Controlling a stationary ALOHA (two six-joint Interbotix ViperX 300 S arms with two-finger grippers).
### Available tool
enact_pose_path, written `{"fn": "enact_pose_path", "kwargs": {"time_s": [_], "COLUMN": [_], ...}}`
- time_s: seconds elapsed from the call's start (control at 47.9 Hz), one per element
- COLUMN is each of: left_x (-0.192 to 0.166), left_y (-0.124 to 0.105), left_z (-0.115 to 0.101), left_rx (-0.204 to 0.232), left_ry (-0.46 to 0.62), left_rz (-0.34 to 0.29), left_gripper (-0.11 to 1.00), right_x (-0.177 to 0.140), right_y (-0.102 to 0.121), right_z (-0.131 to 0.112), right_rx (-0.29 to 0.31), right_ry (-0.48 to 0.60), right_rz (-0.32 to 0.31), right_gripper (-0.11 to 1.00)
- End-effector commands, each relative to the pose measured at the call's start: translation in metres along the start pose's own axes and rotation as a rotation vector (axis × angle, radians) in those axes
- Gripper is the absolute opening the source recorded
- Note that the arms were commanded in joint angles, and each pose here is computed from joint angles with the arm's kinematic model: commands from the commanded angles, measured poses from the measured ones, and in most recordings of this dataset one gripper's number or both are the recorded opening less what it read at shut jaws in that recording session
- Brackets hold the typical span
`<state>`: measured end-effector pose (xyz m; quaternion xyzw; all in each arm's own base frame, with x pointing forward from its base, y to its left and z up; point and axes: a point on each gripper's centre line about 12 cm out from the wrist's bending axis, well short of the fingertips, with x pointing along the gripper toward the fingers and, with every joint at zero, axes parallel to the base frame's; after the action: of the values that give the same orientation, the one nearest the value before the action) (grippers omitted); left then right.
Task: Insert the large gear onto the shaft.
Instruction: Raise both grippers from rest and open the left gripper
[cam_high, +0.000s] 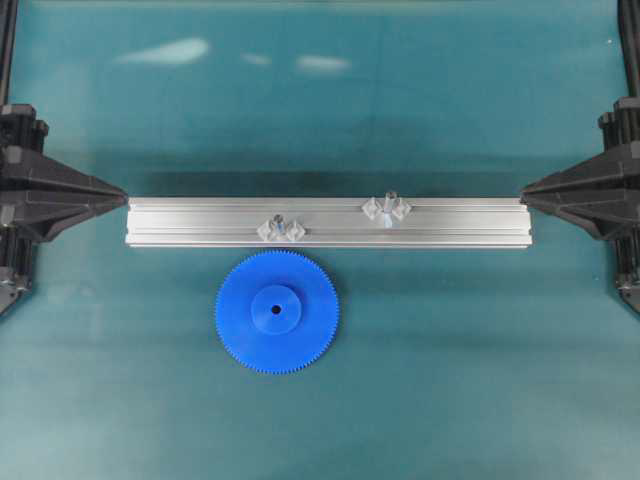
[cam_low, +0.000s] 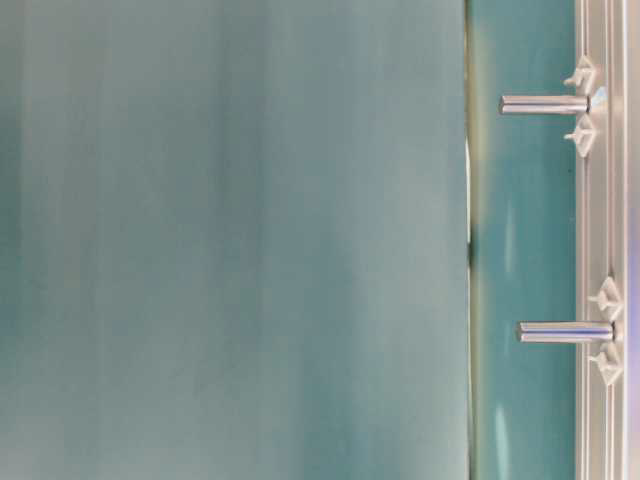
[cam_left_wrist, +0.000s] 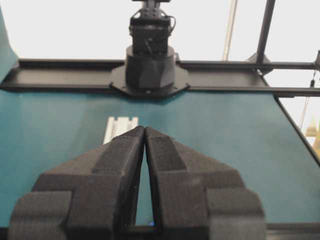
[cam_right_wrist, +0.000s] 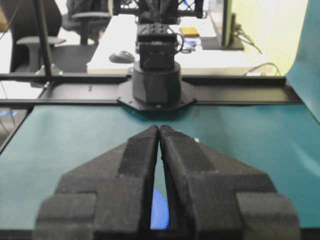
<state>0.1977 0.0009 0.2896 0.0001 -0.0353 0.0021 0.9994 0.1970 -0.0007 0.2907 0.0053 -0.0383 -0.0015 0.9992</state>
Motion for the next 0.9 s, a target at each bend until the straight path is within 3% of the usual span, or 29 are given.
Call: {"fn": "enact_pose_path", "kwargs": {"time_s": [0.0, 0.063, 0.188, 0.355, 0.668, 0.876], "left_x": [0.007, 0.009, 0.012, 0.014, 0.036, 0.051], "left_y": [-0.008, -0.01, -0.011, -0.011, -0.017, -0.026], "left_z": [-0.001, -0.004, -0.001, -0.001, -0.028, -0.039], "left_rx": [-0.045, -0.083, -0.137, -0.135, -0.122, -0.112], "left_ry": [0.044, 0.077, 0.079, 0.106, 0.377, 0.467], "left_rz": [-0.04, -0.045, -0.048, -0.045, -0.048, -0.072], "left_gripper": [0.11, 0.09, -0.01, -0.01, -0.01, -0.01], "right_x": [0.003, 0.004, 0.003, 0.004, 0.013, 0.023], "right_y": [-0.002, -0.004, -0.004, -0.004, -0.002, -0.003], "right_z": [0.003, 0.001, -0.007, -0.019, -0.034, -0.044], "right_rx": [0.004, 0.05, 0.118, 0.16, 0.161, 0.158], "right_ry": [-0.003, 0.01, 0.06, 0.179, 0.377, 0.469], "right_rz": [-0.009, -0.024, -0.032, -0.036, -0.043, -0.049], "right_gripper": [0.16, 0.18, 0.1, 0.09, 0.08, 0.08]}}
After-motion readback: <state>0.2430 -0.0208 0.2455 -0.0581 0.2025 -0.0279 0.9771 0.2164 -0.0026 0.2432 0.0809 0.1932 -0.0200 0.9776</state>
